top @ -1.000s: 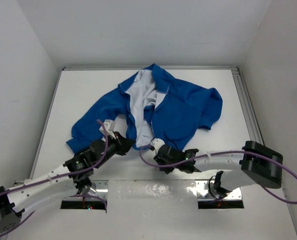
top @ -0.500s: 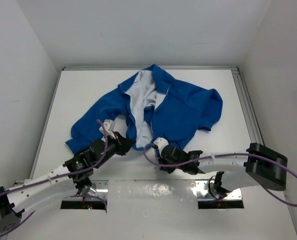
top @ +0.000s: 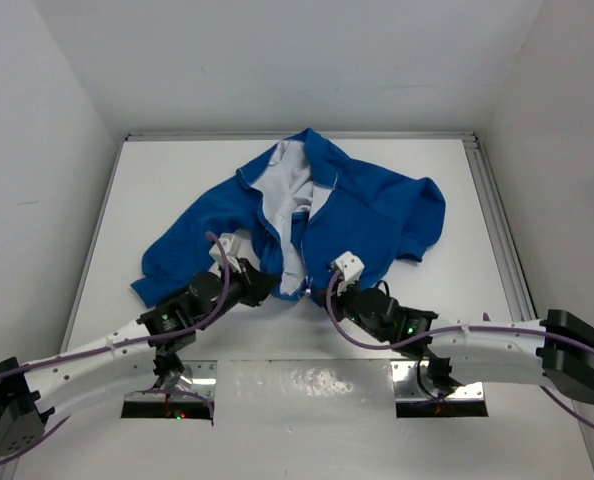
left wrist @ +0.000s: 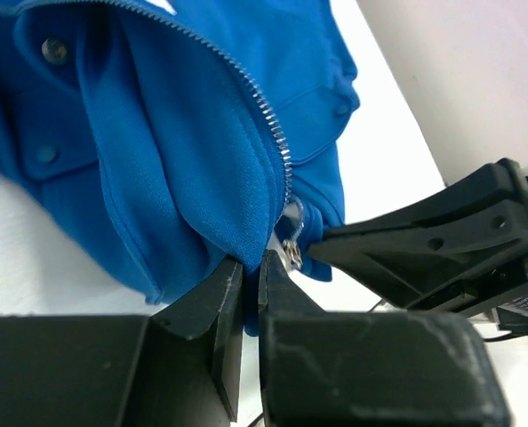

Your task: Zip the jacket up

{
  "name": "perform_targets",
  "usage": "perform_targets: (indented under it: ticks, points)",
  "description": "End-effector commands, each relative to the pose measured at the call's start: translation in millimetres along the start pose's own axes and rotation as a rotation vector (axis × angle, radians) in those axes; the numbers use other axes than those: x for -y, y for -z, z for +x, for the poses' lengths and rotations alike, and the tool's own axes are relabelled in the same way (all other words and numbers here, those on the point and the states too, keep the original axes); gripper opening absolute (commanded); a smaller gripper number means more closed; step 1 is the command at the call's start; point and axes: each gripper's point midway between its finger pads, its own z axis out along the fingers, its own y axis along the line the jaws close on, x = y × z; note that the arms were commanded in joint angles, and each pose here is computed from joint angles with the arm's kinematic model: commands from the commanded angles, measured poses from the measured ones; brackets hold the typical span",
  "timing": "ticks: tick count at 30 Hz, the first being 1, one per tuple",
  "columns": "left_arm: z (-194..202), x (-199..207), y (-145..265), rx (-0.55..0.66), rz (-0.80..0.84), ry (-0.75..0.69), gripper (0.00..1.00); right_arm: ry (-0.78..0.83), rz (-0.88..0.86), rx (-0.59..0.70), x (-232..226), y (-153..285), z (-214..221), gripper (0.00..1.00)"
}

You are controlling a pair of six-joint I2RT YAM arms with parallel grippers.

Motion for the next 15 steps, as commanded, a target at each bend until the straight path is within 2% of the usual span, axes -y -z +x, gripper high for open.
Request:
perform_targets:
  ticks: [1,2,5,15]
  points:
    - [-41,38,-4,0.109,0.118,0.000,0.00,-0.031,0.038,0.288,3,2,-71,0.00]
    - [-41,39,-8,0.105,0.118,0.000,0.00,-0.050,0.029,0.354,0,5,-88,0.00]
    - [-47,44,-12,0.114,0.121,-0.012,0.00,-0.044,0.035,0.446,2,11,-107,0.00]
    - [-71,56,-23,0.181,0.120,-0.032,0.00,-0.066,-0.056,0.514,-12,19,-118,0.00]
